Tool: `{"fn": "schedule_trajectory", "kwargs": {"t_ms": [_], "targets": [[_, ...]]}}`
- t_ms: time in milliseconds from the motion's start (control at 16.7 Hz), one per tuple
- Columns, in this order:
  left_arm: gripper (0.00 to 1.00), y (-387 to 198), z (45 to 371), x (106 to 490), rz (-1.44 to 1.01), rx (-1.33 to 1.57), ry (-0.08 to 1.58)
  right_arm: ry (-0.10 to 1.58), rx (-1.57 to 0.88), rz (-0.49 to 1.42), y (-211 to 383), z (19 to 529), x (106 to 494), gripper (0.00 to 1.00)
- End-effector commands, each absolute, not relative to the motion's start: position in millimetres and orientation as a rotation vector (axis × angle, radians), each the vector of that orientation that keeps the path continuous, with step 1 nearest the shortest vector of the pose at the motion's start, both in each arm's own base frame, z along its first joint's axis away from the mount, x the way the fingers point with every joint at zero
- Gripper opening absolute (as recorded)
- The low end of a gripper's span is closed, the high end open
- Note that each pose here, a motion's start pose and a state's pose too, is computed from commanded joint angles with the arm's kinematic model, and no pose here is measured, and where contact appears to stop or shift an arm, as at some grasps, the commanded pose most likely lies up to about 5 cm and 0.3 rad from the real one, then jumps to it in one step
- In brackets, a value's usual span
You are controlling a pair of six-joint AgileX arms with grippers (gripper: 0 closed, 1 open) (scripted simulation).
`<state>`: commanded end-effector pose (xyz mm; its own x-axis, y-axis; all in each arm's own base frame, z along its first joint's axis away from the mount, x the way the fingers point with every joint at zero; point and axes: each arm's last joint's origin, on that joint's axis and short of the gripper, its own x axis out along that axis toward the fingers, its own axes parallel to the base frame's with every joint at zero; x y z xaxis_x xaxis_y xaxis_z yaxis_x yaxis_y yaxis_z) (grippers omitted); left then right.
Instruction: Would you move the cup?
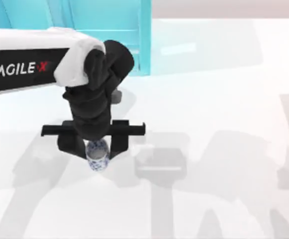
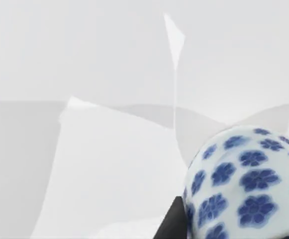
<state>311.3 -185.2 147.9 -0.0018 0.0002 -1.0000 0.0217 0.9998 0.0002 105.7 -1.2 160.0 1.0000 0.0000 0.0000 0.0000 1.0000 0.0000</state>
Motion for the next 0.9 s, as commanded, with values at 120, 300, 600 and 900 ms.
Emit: {"fn": "schedule_trajectory", "kwargs": {"t_ms": [120, 300, 600, 900], "targets": [[0.00, -147.3, 155.7, 326.0, -0.014, 0.018, 1.578, 0.000, 0.000, 0.000, -1.2, 160.0, 105.7, 1.00], [0.00, -68.2, 168.3, 340.9, -0.011, 0.020, 1.596, 0.000, 0.000, 0.000, -1.2, 160.0, 105.7, 1.00], [0.00, 57.2, 193.2, 322.6, -0.017, 0.014, 1.601, 0.000, 0.000, 0.000, -1.2, 160.0, 105.7, 1.00], [0.00, 99.1, 209.6, 300.2, -0.018, 0.013, 1.574, 0.000, 0.000, 0.000, -1.2, 160.0, 105.7, 1.00]]}}
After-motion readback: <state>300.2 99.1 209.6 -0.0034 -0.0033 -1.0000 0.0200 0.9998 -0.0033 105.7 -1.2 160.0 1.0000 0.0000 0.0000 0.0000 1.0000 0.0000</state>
